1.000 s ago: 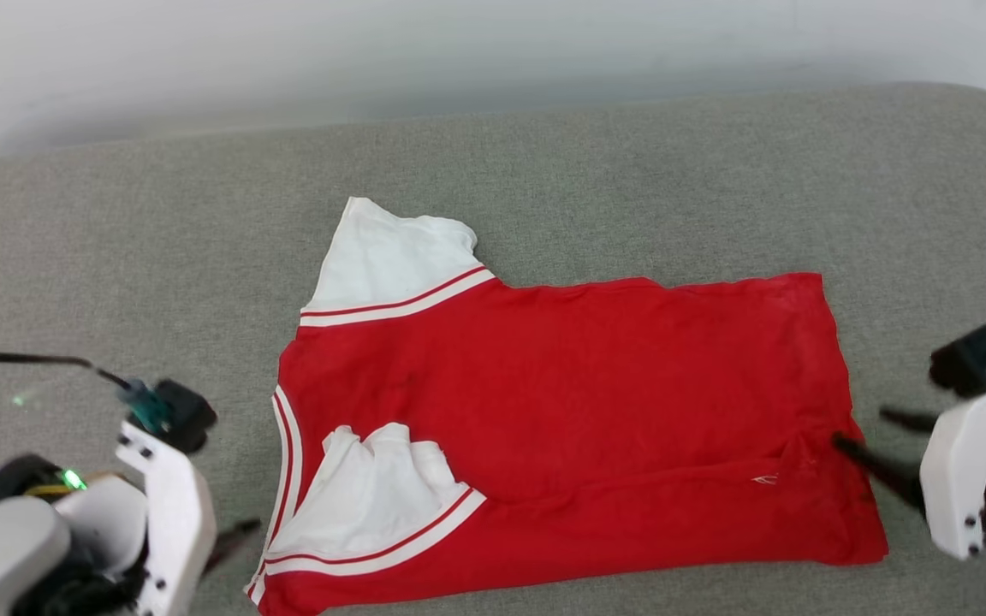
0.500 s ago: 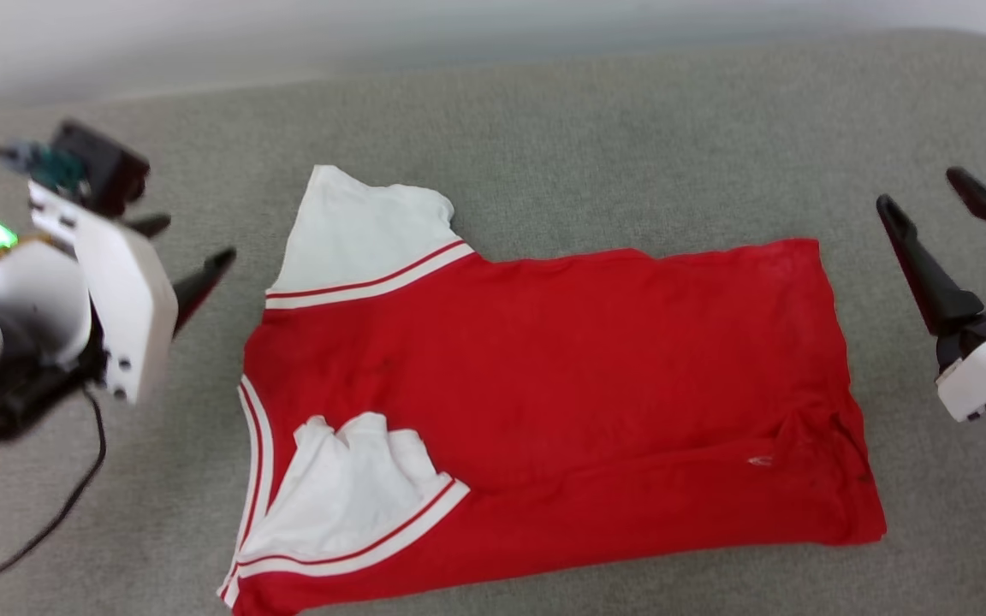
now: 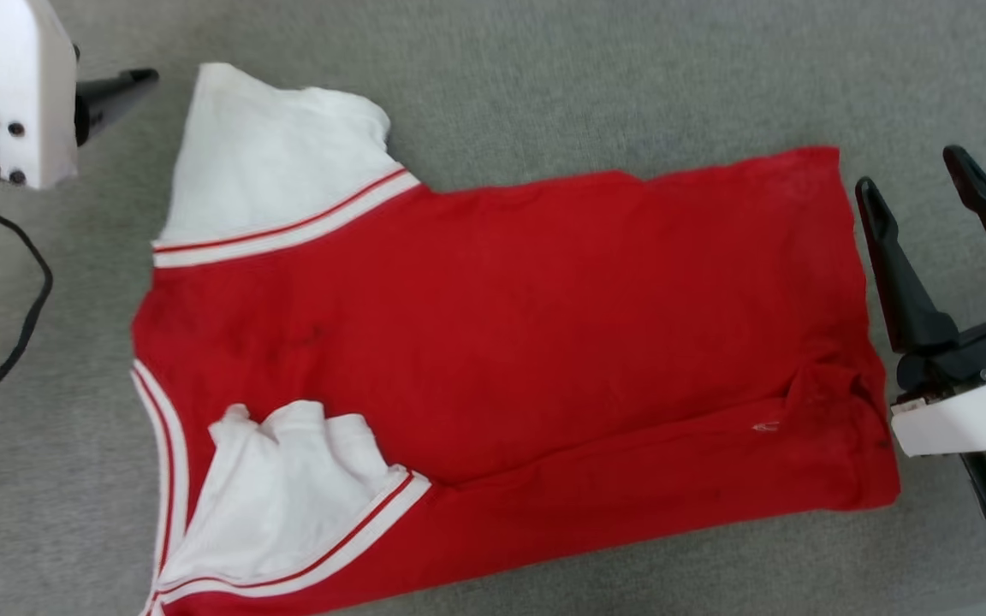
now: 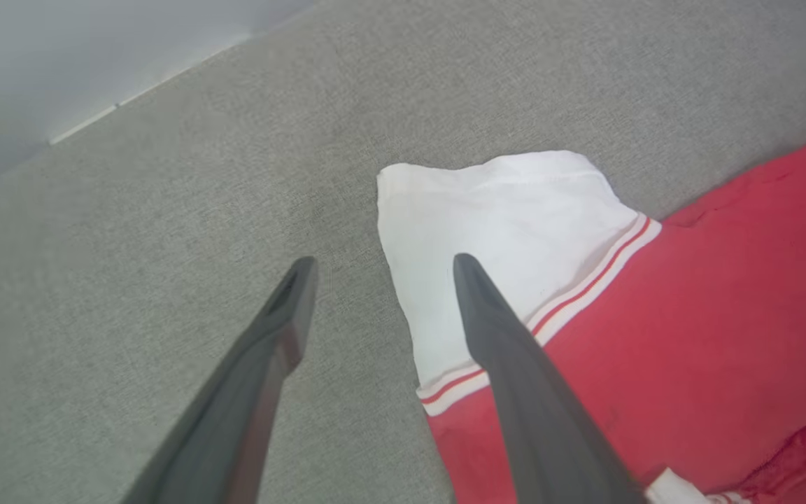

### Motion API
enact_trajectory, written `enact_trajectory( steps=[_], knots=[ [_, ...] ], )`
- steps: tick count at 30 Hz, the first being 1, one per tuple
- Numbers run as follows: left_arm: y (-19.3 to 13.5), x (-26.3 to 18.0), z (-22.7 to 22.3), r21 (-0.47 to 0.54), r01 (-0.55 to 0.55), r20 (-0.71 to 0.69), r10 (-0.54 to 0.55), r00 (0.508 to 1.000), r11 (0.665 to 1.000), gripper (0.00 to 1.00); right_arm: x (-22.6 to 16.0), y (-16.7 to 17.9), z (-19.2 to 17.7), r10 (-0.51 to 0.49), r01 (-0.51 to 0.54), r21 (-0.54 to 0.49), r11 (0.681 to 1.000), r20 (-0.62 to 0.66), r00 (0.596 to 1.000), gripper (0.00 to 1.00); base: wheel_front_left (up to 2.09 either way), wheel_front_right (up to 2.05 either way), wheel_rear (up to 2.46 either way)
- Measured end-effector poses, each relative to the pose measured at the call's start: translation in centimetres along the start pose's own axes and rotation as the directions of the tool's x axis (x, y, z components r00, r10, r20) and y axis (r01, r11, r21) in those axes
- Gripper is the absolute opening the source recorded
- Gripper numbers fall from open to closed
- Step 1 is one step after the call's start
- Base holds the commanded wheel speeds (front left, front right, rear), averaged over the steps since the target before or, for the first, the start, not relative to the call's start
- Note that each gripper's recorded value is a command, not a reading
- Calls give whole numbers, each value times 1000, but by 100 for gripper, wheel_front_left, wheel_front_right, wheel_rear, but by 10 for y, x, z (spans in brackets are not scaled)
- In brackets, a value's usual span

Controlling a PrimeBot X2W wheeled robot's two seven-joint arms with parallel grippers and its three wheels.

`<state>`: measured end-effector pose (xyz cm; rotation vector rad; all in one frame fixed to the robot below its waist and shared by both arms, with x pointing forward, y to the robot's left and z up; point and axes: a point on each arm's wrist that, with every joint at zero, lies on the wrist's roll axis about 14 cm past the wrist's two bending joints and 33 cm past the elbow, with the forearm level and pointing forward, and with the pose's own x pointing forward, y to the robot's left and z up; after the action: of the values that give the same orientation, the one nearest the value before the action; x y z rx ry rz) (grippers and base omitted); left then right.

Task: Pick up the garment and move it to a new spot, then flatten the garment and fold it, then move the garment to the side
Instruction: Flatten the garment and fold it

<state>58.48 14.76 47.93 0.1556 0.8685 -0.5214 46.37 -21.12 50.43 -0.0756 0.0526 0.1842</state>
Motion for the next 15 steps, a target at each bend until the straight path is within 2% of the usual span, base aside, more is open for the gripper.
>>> enact_trajectory(
  steps=[9, 15],
  knots=[
    [-5, 69, -16, -53, 57, -194, -66, 979, 997, 100, 12, 6, -40, 11, -11, -6, 1000, -111, 994, 100, 0, 0, 0],
    [0, 102, -44, -27, 54, -307, -60, 950, 998, 100, 17, 4, -57, 9, -10, -8, 1000, -152, 988, 100, 0, 0, 0]
  ],
)
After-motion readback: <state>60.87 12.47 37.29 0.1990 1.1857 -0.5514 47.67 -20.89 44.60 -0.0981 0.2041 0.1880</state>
